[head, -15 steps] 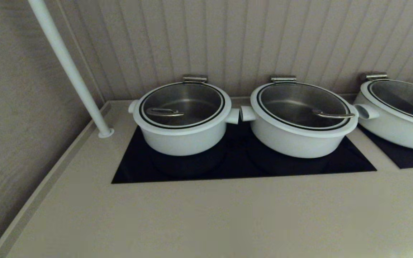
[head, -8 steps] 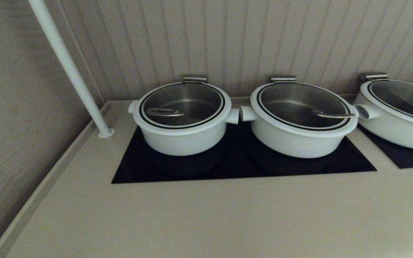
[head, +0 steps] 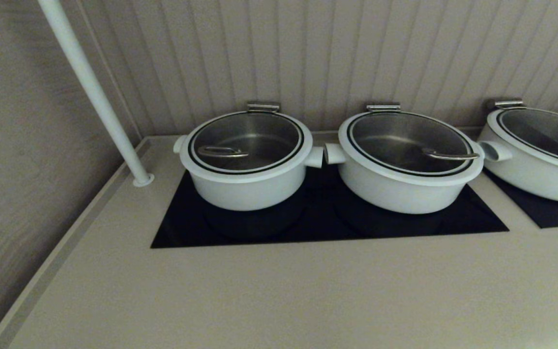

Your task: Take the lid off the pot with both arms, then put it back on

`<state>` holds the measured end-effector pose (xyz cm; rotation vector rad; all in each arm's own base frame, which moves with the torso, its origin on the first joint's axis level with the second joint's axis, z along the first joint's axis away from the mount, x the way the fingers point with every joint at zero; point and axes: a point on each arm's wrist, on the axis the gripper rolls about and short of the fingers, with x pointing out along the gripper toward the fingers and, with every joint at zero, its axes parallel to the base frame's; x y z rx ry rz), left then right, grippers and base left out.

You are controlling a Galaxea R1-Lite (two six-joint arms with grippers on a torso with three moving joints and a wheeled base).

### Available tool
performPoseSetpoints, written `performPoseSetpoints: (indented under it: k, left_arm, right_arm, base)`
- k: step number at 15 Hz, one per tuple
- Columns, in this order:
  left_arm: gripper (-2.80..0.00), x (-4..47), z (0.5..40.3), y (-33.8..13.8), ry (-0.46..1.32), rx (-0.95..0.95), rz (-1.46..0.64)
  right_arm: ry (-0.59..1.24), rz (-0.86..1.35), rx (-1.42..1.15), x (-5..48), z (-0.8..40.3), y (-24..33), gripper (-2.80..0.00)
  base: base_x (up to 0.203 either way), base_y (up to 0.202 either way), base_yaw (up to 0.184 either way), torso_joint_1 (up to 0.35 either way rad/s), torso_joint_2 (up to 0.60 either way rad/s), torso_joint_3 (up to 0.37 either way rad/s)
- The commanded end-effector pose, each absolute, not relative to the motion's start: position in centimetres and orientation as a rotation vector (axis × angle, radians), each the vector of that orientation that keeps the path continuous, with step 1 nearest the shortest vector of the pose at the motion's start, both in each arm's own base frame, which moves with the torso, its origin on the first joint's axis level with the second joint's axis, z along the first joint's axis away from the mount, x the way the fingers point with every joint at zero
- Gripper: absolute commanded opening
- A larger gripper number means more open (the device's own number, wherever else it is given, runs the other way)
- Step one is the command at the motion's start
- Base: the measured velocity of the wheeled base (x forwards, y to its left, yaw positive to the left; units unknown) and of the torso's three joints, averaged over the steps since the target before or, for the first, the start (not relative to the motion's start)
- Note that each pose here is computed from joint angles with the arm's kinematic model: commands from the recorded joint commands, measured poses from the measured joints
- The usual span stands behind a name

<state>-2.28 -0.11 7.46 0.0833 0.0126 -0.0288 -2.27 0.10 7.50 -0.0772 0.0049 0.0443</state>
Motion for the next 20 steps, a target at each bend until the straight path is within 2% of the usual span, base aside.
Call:
performPoseSetpoints:
  k: [1, 20]
  left_arm:
    - [-2.8, -2.28, 7.41, -0.11, 0.013, 0.079, -0.027]
    - [-2.8, -2.28, 7.41, -0.1, 0.013, 0.052, -0.025]
  right_arm:
    - [0.004, 0.045, -0.078, -2.27, 7.5, 0.1, -2.8]
    - [0.004, 0.044, -0.074, -2.27, 7.5, 0.1, -2.8]
  base:
    - [0.0, 0.0, 0.0, 0.0, 0.0, 0.0]
    - [0.0, 0.0, 0.0, 0.0, 0.0, 0.0]
